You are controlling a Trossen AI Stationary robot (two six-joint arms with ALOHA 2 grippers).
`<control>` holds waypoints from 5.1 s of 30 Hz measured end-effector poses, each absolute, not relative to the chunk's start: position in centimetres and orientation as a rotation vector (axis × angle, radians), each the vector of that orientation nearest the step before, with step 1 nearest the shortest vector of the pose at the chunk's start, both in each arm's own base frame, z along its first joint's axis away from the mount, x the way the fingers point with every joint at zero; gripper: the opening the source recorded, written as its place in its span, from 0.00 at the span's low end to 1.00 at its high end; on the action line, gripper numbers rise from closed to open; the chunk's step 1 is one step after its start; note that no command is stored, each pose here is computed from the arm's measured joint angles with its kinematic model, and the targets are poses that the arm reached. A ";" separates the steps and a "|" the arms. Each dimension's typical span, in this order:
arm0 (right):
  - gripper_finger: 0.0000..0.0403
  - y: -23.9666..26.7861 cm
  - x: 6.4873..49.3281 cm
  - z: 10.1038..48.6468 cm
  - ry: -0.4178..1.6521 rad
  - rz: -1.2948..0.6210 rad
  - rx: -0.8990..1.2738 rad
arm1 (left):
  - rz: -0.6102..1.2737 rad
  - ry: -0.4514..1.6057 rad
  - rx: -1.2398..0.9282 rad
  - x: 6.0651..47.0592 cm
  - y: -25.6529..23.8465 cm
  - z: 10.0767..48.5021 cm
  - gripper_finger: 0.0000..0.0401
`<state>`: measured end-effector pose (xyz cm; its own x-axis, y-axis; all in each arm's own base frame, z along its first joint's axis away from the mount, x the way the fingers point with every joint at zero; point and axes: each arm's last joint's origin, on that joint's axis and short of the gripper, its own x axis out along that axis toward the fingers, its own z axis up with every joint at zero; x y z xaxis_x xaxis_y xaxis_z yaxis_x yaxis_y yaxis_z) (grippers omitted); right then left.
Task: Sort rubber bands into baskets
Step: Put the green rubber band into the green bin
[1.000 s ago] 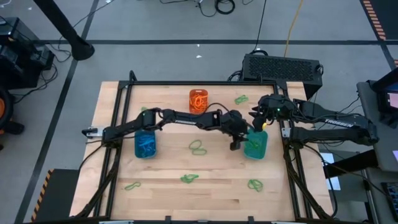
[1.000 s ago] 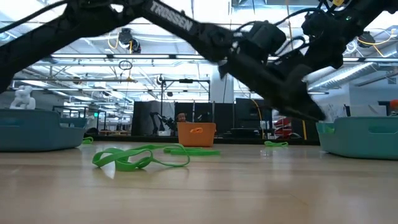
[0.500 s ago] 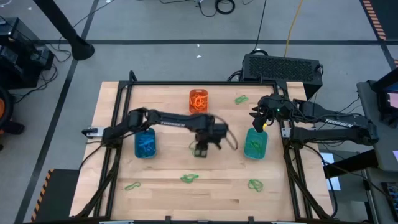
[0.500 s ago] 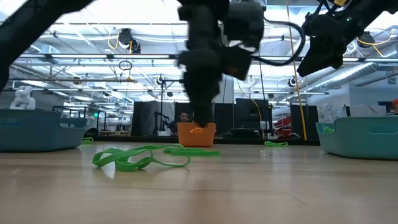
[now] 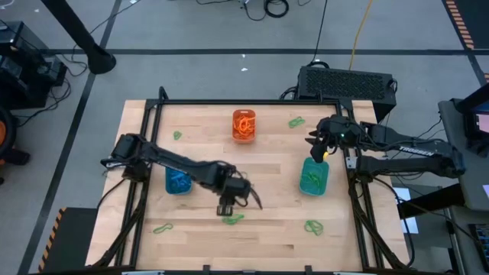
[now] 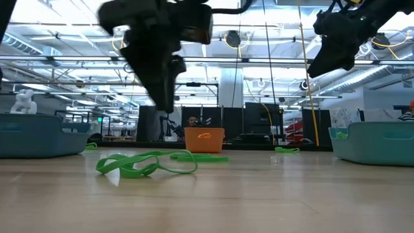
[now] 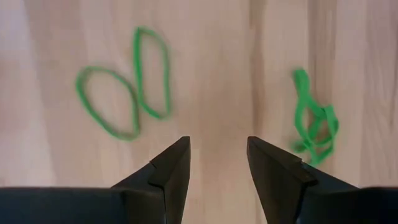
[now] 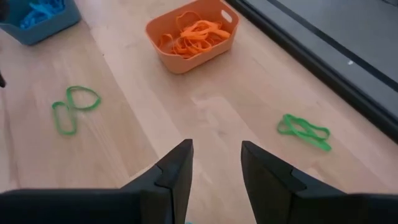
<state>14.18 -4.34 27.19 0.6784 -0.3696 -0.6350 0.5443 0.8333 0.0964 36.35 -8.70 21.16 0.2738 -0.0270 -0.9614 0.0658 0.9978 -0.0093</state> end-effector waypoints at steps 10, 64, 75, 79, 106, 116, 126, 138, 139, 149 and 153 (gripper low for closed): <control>0.32 -2.8 15.2 26.3 0.586 -0.420 0.307 | -0.221 1.216 0.058 36.7 -12.5 18.9 0.42; 0.32 -2.0 15.3 26.5 0.571 -0.365 0.281 | -0.328 0.981 0.151 40.5 -10.5 22.5 0.00; 0.32 -2.0 15.2 26.4 0.589 -0.359 0.253 | -0.144 0.619 0.173 45.4 -5.4 22.5 0.00; 0.32 -2.0 15.1 26.2 0.619 -0.362 0.247 | -0.087 0.424 0.152 47.4 -3.1 22.2 0.00; 0.32 -2.4 15.0 26.2 0.621 -0.460 0.103 | -0.065 0.225 -0.039 58.1 3.0 14.5 0.00; 0.32 -2.4 15.0 26.2 0.621 -0.457 0.101 | -0.075 0.237 -0.011 58.1 2.6 14.1 0.04; 0.32 -2.4 15.0 26.2 0.621 -0.456 0.099 | -0.089 0.254 0.018 58.1 1.9 13.9 0.13; 0.32 -2.4 14.9 26.2 0.628 -0.456 0.095 | -0.079 0.421 0.036 58.1 2.0 14.7 0.29; 0.32 -2.4 14.9 26.2 0.625 -0.456 0.096 | -0.090 0.417 0.035 58.1 2.0 15.0 0.29; 0.32 -2.4 15.0 26.2 0.635 -0.441 0.034 | -0.175 0.697 0.102 56.8 0.8 15.8 0.29; 0.32 -2.6 14.9 26.4 0.615 -0.507 0.007 | -0.069 0.827 0.151 55.3 0.2 17.7 0.29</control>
<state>14.88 -2.56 26.43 0.6984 -0.4535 -0.5537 0.4573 0.8779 -0.1422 55.27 0.25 17.70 0.6758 -0.0021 -0.7371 0.1200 0.9870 0.1072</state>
